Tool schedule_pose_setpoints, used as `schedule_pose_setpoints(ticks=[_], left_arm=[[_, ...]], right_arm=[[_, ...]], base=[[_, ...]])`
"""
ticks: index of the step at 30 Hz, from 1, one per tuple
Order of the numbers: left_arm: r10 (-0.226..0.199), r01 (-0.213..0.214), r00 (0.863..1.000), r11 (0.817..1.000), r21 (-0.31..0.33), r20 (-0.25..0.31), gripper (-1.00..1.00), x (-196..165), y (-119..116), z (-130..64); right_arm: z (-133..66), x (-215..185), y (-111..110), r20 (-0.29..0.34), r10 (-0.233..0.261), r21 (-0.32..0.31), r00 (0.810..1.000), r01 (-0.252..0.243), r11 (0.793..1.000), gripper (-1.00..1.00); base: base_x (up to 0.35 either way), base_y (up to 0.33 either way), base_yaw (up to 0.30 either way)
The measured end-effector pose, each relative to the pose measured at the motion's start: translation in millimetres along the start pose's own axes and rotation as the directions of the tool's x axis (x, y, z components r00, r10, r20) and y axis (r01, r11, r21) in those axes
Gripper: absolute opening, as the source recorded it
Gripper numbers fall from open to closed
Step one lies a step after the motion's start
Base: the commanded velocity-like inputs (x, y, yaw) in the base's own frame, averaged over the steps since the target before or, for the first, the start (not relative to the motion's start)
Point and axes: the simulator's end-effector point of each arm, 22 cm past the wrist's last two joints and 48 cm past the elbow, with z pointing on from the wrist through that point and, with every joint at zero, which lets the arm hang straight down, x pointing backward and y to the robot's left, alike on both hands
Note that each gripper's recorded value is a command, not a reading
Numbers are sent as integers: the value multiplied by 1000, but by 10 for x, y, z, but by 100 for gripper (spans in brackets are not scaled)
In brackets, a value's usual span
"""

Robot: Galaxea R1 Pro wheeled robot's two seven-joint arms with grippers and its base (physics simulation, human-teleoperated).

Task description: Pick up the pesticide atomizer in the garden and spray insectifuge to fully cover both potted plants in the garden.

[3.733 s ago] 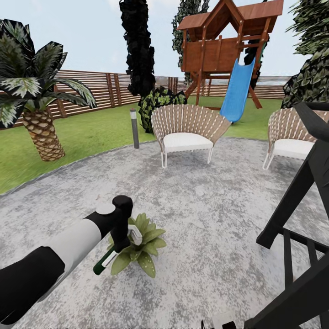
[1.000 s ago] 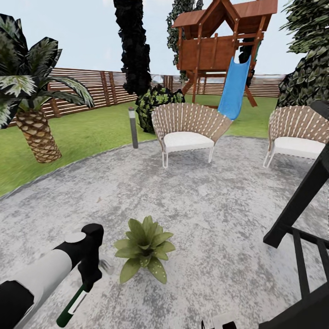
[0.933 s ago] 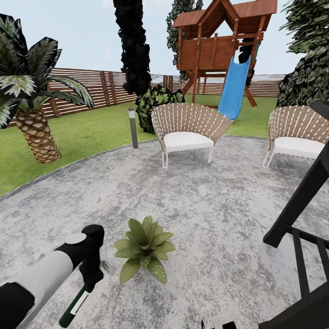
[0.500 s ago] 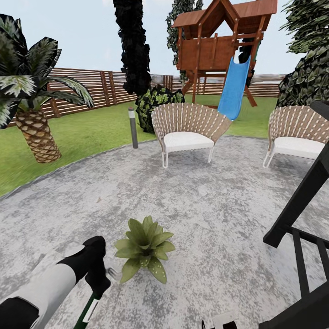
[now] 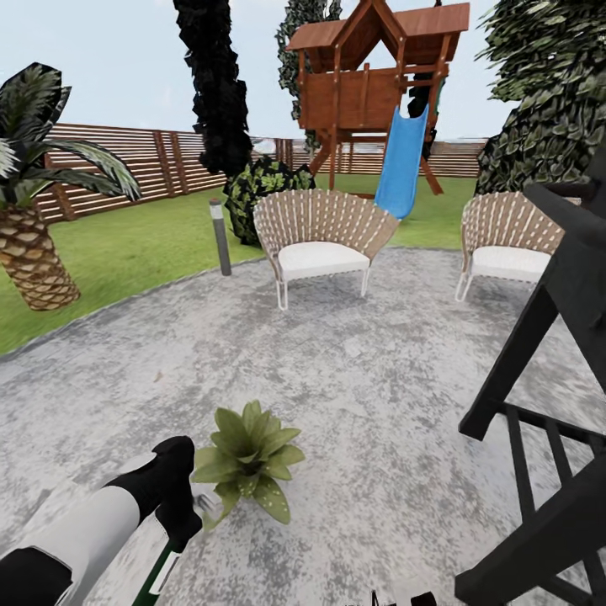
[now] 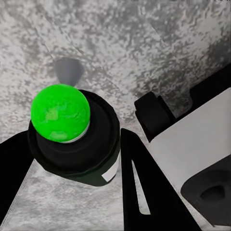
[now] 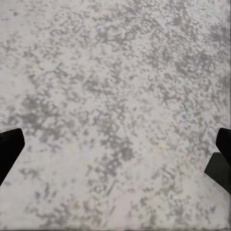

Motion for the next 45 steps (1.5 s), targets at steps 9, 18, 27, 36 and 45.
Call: schedule_pose_setpoints(ticks=[9, 18, 27, 36, 45], left_arm=[[-23, 24, 999, 999, 26, -41, -100, 175, -1, 121], [-18, 19, 999, 1000, 24, -37, -100, 102, -4, 197], [-9, 10, 999, 1000, 23, -42, -100, 71, 7, 336], [6, -6, 1000, 1000, 18, -14, -100, -76, -22, 232], [16, -16, 1000, 1000, 12, 7, -100, -201, -35, 128]], right_arm=[[0, 0, 2, 0, 0, 0, 1000, 0, 1000, 100], [50, 115, 39, -9, 0, -3, 1000, 0, 1000, 100], [112, 254, 89, -19, 0, -6, 1000, 0, 1000, 100], [119, 264, 36, -18, -8, -2, 1000, 8, 1000, 100], [118, 271, 45, -19, -8, -6, 1000, 8, 1000, 100]], base=[[71, 64, -18], [0, 0, 0], [0, 0, 0], [0, 0, 0], [15, 144, 0]])
